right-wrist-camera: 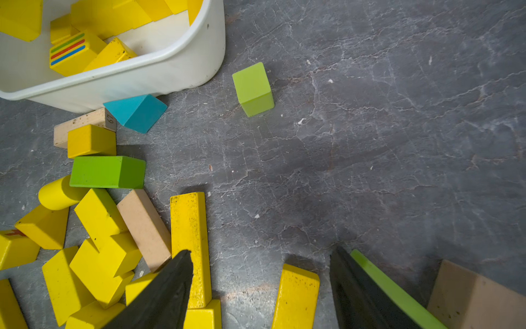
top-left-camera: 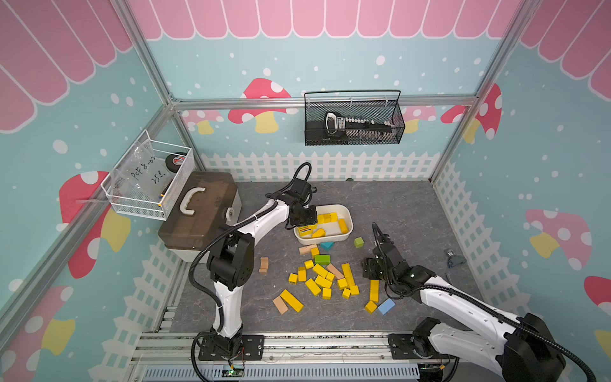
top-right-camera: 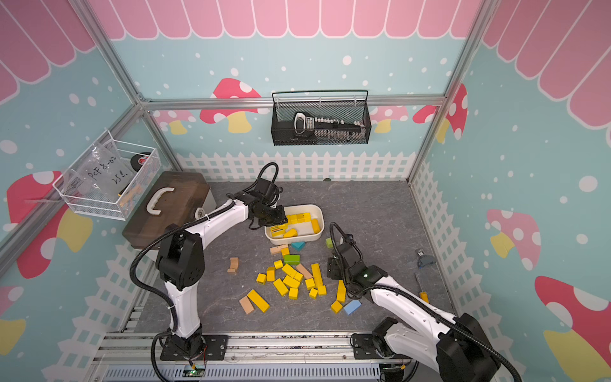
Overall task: Pick out the yellow building blocks
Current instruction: Pick up the building block from the center of the board, then place the building block in the storage box.
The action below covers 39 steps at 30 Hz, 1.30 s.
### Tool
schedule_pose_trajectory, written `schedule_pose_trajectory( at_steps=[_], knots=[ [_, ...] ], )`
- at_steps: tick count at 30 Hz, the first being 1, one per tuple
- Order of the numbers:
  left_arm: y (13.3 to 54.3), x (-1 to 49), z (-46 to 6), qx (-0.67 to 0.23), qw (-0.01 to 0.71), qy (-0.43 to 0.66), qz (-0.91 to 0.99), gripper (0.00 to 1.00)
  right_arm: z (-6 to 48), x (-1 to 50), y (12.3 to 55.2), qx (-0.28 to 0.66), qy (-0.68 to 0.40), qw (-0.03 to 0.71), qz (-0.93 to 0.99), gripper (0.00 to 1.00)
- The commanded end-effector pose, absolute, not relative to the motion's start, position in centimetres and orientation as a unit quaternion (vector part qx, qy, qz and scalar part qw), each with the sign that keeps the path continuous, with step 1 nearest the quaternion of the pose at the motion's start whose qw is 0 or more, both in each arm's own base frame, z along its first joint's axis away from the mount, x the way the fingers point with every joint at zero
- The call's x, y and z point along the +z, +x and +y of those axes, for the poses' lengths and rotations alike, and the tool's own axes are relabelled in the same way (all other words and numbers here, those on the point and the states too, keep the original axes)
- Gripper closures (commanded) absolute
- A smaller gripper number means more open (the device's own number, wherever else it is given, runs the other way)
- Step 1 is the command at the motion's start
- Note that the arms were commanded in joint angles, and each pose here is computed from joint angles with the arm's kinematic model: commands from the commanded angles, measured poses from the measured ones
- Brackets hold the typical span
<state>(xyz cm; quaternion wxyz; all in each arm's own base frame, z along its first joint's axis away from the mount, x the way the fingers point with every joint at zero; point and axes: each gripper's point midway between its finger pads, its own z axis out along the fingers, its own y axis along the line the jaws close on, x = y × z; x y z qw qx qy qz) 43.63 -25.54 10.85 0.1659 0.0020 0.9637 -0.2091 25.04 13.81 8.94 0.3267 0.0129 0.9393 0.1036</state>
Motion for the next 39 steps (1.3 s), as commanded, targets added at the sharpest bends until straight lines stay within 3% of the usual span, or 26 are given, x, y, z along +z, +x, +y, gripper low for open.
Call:
schedule_pose_trajectory(
  at_steps=[1, 27, 39],
  knots=[
    [44.1, 10.9, -26.2, -0.222, 0.155, -0.006, 0.963, 0.68, 13.5, 8.8, 24.9, 0.107, 0.021, 0.327, 0.939, 0.24],
    [44.3, 11.6, -26.1, -0.222, 0.164, -0.008, 0.961, 0.57, 13.4, 8.7, 24.9, 0.111, 0.025, 0.326, 0.939, 0.24],
    [40.1, 13.8, -23.4, -0.226, 0.218, 0.003, 0.949, 0.57, 13.6, 8.2, 25.0, 0.106, 0.024, 0.313, 0.943, 0.24]
  ],
)
